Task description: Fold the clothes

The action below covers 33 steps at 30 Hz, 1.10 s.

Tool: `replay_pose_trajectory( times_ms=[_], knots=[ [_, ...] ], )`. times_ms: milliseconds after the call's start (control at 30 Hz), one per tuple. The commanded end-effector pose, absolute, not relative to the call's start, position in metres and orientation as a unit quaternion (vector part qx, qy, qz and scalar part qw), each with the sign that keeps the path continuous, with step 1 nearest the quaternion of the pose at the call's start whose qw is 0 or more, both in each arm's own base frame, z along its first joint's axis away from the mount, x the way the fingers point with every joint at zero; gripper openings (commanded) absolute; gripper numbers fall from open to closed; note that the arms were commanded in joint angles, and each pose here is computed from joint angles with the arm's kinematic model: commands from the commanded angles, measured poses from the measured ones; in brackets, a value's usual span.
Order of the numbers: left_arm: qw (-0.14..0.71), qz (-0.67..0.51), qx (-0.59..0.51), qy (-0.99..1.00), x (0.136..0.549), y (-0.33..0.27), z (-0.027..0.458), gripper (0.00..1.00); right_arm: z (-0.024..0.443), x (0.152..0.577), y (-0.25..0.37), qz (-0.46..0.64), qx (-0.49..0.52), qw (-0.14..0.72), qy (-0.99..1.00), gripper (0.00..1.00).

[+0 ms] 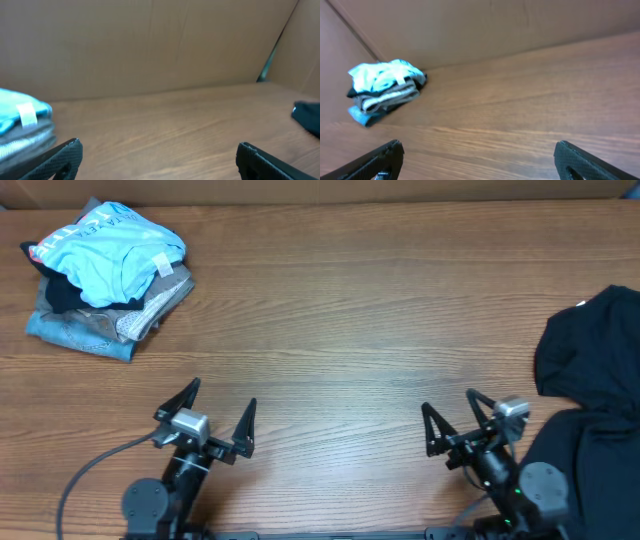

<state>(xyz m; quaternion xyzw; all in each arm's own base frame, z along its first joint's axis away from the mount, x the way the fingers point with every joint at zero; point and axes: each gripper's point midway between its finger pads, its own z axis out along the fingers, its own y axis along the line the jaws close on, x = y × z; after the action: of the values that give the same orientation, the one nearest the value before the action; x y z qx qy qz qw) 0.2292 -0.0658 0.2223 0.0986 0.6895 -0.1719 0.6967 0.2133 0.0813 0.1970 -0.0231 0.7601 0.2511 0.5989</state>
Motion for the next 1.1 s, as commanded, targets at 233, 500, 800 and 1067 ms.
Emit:
replay_pose_trajectory(
  times_ms=[233,500,800,1067],
  knots=[
    [0.618,-0.169,0.08,0.763,0.236,-0.064,0.321,1.0,0.267,0.238,0.084,0.221,-0.004,0.46,0.86,1.0],
    [0.496,-0.177,0.074,0.847,0.267,-0.068,0.356,1.0,0.305,0.288,0.112,0.249,-0.016,0.347,0.904,1.0],
    [0.373,-0.231,0.047,0.897,0.302,-0.082,0.308,1.0,0.237,0.362,-0.006,0.062,0.293,0.281,0.912,1.0],
    [0.293,-0.263,0.026,0.919,0.314,-0.092,0.27,1.0,0.139,0.387,-0.109,-0.049,0.424,0.196,0.883,0.89]
  ],
)
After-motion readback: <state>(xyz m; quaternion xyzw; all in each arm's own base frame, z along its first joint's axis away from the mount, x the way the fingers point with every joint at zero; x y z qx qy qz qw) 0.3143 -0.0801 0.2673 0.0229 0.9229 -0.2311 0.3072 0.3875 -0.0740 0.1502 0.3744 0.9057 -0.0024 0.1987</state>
